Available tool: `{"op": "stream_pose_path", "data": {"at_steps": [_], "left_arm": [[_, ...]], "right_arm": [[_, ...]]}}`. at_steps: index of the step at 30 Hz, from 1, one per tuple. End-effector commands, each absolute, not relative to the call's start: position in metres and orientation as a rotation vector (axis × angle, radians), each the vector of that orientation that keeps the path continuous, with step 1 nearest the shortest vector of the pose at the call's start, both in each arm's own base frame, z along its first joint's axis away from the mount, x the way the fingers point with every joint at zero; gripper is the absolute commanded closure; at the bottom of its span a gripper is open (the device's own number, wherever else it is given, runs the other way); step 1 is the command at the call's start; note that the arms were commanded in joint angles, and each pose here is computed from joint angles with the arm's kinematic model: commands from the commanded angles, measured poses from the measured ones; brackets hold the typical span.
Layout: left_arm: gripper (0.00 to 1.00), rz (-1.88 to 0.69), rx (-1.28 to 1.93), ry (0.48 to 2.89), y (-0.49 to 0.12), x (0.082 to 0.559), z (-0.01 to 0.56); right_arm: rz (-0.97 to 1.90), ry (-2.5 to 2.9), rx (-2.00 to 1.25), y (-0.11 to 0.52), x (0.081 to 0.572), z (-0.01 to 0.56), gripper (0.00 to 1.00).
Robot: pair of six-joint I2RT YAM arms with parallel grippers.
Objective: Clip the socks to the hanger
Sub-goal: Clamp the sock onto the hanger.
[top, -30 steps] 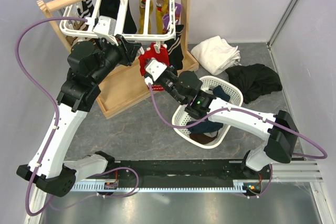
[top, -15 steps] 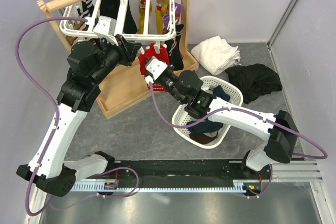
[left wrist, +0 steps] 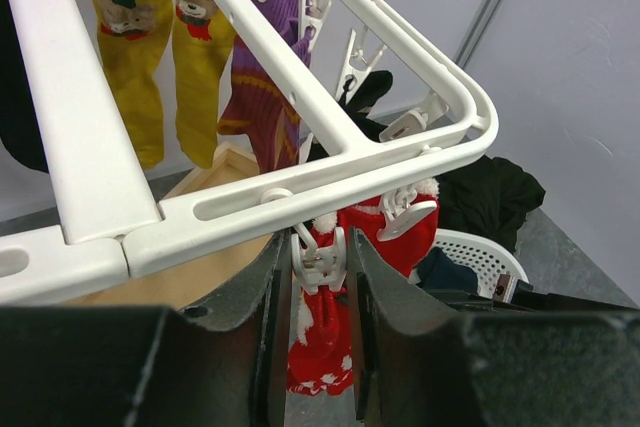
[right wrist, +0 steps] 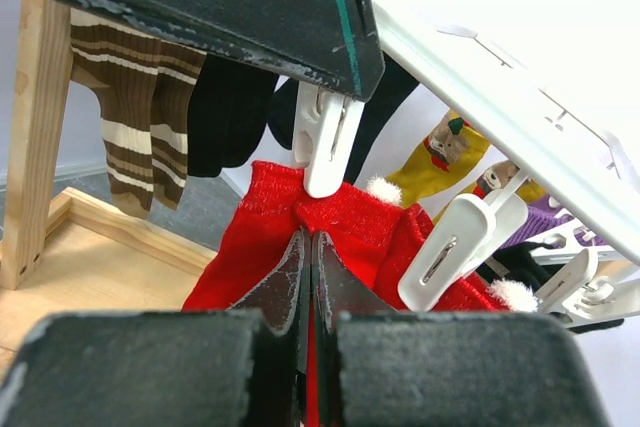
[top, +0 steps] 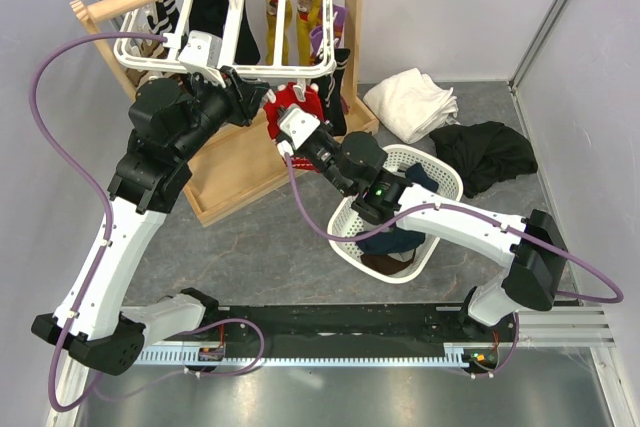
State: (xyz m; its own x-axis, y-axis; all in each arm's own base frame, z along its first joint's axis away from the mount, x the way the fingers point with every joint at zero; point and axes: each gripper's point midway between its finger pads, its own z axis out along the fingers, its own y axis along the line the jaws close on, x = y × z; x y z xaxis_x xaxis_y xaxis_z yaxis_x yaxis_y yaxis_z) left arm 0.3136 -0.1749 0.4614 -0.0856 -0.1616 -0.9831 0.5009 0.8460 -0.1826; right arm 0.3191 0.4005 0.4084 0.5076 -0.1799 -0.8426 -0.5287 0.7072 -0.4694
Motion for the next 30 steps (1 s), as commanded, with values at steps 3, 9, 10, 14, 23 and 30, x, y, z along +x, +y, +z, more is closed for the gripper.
{"op": "stream_pose_path", "data": {"at_steps": [3,9,10,14,23,30], "left_arm": [[0.98,-0.660,0.354,1.649,-0.190,0.293,0.446],[0.98,-0.668,0.358,1.651,-0.191,0.293,0.447],[0.98,-0.669,0.359,1.649,-0.191,0.293,0.448],[0.98,-0.665,0.356,1.653,-0.191,0.293,0.448],[0.96,-0.658,0.351,1.653,-0.189,0.293,0.450],[0.59,-0.637,0.329,1.636,-0.183,0.292,0.460]], "right_arm": [[0.290,0.964,-0.692,0.395,0.316,0.455,1.00],[0.301,0.954,-0.690,0.396,0.316,0.460,1.00],[0.298,0.958,-0.690,0.395,0.317,0.458,1.00],[0.299,0.954,-0.692,0.395,0.317,0.459,1.00],[0.288,0.939,-0.689,0.394,0.316,0.465,1.00],[0.283,0.934,-0.694,0.395,0.317,0.467,1.00]]}}
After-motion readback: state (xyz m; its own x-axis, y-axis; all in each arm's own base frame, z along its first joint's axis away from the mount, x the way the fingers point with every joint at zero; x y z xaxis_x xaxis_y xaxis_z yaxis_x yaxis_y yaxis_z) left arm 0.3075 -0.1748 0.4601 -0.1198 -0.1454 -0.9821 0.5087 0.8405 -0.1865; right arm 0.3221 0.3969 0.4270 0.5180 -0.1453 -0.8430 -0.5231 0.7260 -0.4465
